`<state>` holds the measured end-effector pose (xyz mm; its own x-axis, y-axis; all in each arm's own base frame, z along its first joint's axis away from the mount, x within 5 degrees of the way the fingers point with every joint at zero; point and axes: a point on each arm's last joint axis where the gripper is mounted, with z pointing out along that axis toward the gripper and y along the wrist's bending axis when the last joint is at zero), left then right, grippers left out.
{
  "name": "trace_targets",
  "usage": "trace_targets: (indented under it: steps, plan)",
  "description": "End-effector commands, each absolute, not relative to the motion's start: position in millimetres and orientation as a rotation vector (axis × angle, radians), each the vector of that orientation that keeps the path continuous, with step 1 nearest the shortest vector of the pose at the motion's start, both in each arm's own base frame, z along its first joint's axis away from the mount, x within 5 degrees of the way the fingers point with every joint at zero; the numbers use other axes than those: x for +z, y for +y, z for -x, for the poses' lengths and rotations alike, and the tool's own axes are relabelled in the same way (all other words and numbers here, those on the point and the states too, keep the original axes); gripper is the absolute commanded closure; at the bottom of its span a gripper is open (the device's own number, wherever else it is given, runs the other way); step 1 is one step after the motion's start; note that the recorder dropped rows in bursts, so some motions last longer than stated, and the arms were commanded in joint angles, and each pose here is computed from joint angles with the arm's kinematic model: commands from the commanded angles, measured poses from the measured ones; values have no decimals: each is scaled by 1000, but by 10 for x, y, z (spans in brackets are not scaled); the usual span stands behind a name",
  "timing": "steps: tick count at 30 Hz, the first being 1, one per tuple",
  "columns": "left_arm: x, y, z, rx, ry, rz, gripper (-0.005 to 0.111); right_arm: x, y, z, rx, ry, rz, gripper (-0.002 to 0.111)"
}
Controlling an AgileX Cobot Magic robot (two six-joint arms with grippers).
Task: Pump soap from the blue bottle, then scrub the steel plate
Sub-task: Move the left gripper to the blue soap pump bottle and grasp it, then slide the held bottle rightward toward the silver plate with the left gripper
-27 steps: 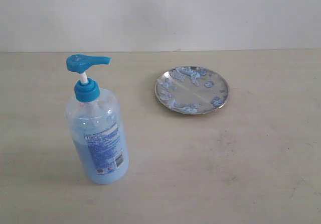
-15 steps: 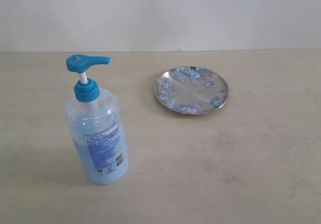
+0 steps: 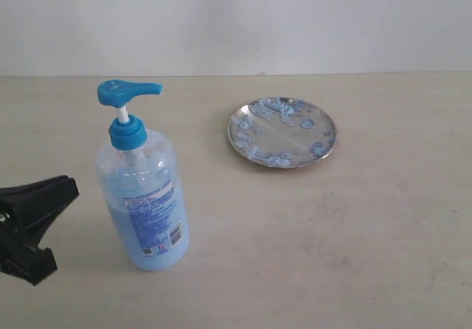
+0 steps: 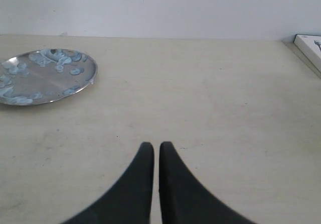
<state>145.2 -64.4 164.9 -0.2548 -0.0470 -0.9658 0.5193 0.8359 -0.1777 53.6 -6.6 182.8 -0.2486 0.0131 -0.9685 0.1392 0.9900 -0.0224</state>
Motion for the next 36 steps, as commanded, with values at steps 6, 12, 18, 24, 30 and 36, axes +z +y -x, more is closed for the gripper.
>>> trace_targets:
  steps: [6, 12, 18, 24, 30, 36]
  plan:
    - [1621, -689, -1399, -489, 1714, -556, 35, 1839, -72, -535, -134, 1806, -111, 107]
    - [1656, -667, -1424, -492, 1692, -489, -3, 1839, -72, -535, -134, 1806, -111, 107]
    - [1646, -691, -1408, -502, 1695, -536, -3, 1839, -72, -535, -134, 1806, -111, 107]
    - [1732, -764, -1587, -505, 1649, -598, -3, 1839, -72, -535, -134, 1806, -111, 107]
    - [1662, -873, -1845, -541, 1668, -682, -3, 1839, -72, -535, -134, 1806, -111, 107]
    - [1458, -1029, -1990, -670, 1674, -846, -3, 1839, -72, -535, -134, 1806, -111, 107]
